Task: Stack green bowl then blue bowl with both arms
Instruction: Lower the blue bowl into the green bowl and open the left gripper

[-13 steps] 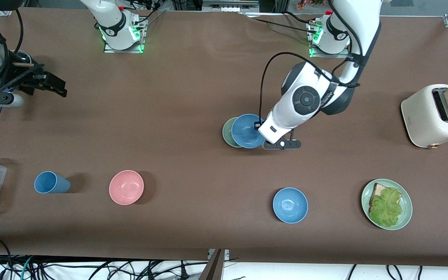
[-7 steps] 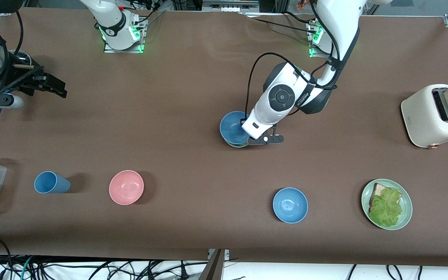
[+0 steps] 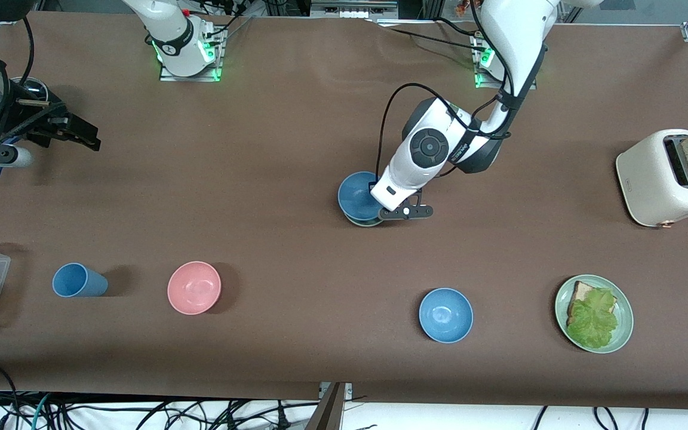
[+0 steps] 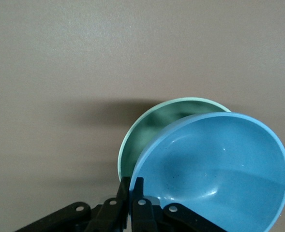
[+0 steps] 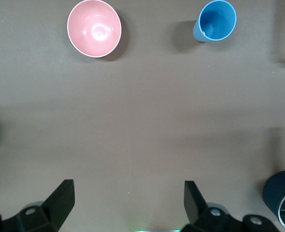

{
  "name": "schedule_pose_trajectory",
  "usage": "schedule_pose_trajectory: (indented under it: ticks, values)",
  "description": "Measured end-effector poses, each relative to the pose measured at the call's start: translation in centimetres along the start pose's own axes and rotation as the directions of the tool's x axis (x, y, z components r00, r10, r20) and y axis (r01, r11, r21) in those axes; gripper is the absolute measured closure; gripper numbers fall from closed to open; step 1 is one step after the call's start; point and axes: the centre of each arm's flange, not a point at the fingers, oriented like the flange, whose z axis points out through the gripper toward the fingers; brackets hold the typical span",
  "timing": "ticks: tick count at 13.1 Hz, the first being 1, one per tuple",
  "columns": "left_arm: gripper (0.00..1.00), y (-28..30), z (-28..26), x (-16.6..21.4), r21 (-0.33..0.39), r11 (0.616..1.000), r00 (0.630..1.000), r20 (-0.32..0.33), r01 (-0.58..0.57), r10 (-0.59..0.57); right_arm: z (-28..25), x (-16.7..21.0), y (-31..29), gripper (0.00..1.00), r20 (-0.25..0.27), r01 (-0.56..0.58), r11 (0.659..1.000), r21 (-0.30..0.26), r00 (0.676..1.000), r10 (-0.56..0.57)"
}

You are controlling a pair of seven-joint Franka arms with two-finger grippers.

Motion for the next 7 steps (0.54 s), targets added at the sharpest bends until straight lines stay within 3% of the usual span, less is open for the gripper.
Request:
schedule_pose_trajectory:
  ticks: [3, 7]
  values:
    - [0.9, -0.08, 0.02, 0.06, 0.0, 1.0, 1.0, -0.002, 0.007, -0.007, 0.01, 0.01, 0.02, 0.0, 0.0, 0.0, 1.0, 0.0, 1.0, 0.0]
    - [0.49, -0.36, -0.36, 0.51, -0.003, 1.0, 1.0, -0.012, 0.029, -0.029, 0.02, 0.01, 0.03, 0.0, 0.0, -0.001, 1.0, 0.0, 1.0, 0.001]
